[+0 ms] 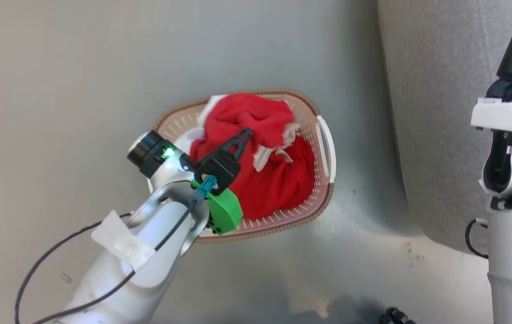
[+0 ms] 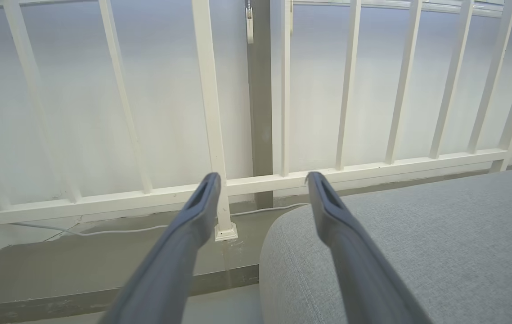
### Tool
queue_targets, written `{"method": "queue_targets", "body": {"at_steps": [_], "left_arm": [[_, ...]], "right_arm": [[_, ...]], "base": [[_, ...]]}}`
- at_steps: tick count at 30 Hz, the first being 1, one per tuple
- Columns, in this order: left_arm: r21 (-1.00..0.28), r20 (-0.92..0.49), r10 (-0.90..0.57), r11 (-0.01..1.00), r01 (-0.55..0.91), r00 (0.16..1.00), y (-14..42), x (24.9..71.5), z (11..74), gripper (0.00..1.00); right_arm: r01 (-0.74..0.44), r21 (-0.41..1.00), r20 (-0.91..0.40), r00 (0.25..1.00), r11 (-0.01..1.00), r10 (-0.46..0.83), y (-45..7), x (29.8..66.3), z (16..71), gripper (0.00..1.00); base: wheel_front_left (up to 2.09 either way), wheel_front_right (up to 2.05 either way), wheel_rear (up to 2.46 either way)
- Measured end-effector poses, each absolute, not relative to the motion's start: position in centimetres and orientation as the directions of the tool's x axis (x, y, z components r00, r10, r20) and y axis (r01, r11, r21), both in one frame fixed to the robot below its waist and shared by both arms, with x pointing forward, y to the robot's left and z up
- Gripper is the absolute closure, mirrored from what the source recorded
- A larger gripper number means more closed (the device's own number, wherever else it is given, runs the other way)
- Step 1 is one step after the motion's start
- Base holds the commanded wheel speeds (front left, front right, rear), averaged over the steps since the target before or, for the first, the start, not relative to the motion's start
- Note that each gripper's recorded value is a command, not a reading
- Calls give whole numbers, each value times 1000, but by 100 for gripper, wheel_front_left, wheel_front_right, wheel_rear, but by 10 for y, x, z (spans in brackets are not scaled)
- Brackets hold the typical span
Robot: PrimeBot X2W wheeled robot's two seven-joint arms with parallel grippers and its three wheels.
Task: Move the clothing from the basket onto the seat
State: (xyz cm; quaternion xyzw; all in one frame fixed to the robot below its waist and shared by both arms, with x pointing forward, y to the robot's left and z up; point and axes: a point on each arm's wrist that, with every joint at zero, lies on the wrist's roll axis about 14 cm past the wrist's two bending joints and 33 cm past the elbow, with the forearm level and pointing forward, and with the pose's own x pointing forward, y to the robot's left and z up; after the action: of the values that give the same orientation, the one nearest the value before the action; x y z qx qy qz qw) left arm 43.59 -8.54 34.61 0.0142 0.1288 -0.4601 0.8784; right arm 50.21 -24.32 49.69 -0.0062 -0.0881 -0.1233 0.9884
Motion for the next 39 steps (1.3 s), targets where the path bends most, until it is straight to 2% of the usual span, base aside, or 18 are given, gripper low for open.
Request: {"method": "queue_targets", "body": {"at_steps": [3, 7, 8, 11, 15, 16, 17, 27, 33, 39], "left_arm": [[-73, -172, -805, 586, 807, 568, -87, 435, 378, 100], [-61, -160, -797, 598, 800, 583, -84, 430, 389, 100], [-60, -157, -791, 605, 794, 591, -83, 428, 391, 87], [-66, -141, -779, 623, 779, 611, -81, 425, 401, 65], [-54, -108, -781, 622, 781, 615, -84, 423, 415, 52], [-52, -97, -783, 620, 783, 614, -86, 422, 419, 32], [-52, -91, -785, 618, 785, 612, -87, 422, 421, 2], [-53, -34, -760, 650, 758, 649, -84, 418, 445, 0], [-52, -15, -687, 727, 685, 727, -60, 426, 458, 0], [-50, 9, -549, 834, 549, 836, -17, 443, 472, 0]], "right_arm": [[247, 12, 189, 951, 969, -244, -243, 492, 509, 0], [241, 19, 203, 950, 970, -239, -242, 484, 518, 0], [239, 21, 208, 949, 971, -238, -242, 482, 521, 0], [234, 27, 229, 945, 972, -233, -241, 477, 532, 0], [236, 29, 244, 940, 971, -236, -243, 470, 541, 0], [240, 28, 247, 939, 970, -240, -244, 468, 542, 0], [244, 27, 248, 938, 969, -243, -245, 467, 543, 0], [269, 29, 253, 930, 963, -268, -253, 452, 550, 0], [266, 33, 255, 930, 963, -265, -253, 440, 554, 0], [253, 36, 247, 935, 967, -254, -249, 427, 555, 0]], "base": [[0, 0, 0], [0, 0, 0], [0, 0, 0], [0, 0, 0], [0, 0, 0], [0, 0, 0], [0, 0, 0], [0, 0, 0], [0, 0, 0], [0, 0, 0]]}}
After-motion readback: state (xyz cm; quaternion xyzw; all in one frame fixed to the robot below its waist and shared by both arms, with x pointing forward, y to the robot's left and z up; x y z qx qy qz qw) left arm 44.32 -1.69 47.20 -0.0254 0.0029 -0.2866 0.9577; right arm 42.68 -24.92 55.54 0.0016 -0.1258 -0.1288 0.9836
